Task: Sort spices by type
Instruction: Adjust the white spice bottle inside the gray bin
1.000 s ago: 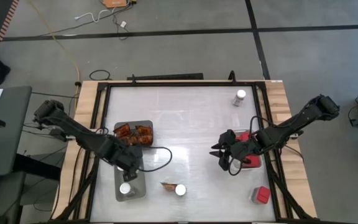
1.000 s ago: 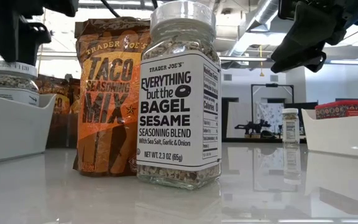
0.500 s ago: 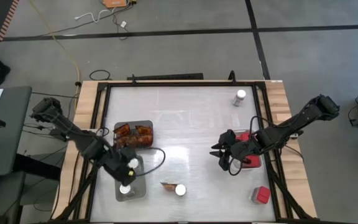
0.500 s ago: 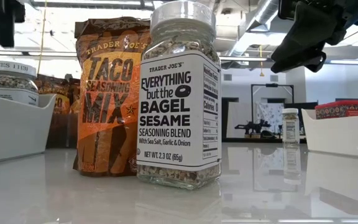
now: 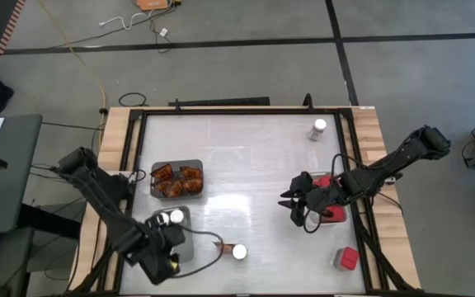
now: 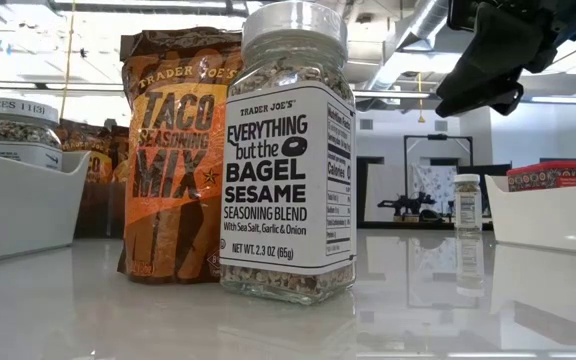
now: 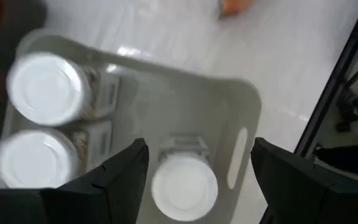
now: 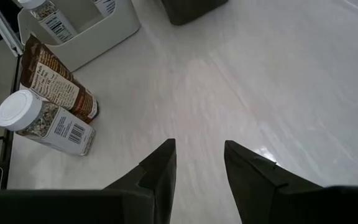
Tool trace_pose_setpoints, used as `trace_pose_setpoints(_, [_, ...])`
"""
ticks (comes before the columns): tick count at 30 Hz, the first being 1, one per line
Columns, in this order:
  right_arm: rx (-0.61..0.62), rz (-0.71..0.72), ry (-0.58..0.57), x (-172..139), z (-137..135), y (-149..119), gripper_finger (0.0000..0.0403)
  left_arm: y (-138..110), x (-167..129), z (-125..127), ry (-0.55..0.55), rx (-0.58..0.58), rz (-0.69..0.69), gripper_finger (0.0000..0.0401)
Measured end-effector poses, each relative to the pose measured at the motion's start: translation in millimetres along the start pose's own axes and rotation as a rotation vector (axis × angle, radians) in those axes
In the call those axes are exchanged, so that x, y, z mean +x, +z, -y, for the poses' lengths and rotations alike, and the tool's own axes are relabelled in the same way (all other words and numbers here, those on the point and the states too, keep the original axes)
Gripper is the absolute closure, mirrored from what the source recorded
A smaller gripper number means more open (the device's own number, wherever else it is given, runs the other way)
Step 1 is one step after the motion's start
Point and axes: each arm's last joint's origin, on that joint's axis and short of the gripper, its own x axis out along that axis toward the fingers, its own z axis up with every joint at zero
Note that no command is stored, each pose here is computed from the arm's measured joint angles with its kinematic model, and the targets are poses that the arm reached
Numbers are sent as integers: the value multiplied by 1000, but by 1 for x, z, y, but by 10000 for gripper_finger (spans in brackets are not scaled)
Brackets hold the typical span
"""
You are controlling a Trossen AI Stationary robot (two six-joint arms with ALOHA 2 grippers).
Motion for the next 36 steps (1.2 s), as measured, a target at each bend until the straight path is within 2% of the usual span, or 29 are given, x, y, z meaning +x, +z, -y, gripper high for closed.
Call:
trace_pose_setpoints(6, [-1,1,0,0,0,0,241,-19,4,2,38,-43,-12,129])
trace_pose_setpoints(14, [-3,0,0,0,0,0,241,-22,3,1,51,0,-5,129])
trace_pose_setpoints(23, [-2,1,0,0,0,0,241,-30,27,-4,54,-4,-37,129])
trace_pose_setpoints(30, [1,1,1,0,0,0,241,-32,34,-4,25,-13,-41,129])
trace_pose_setpoints(33, [1,1,1,0,0,0,241,-32,34,-4,28,-12,-46,141])
trace_pose_setpoints(36, [4,1,1,0,0,0,241,-32,34,-4,29,3,-47,170])
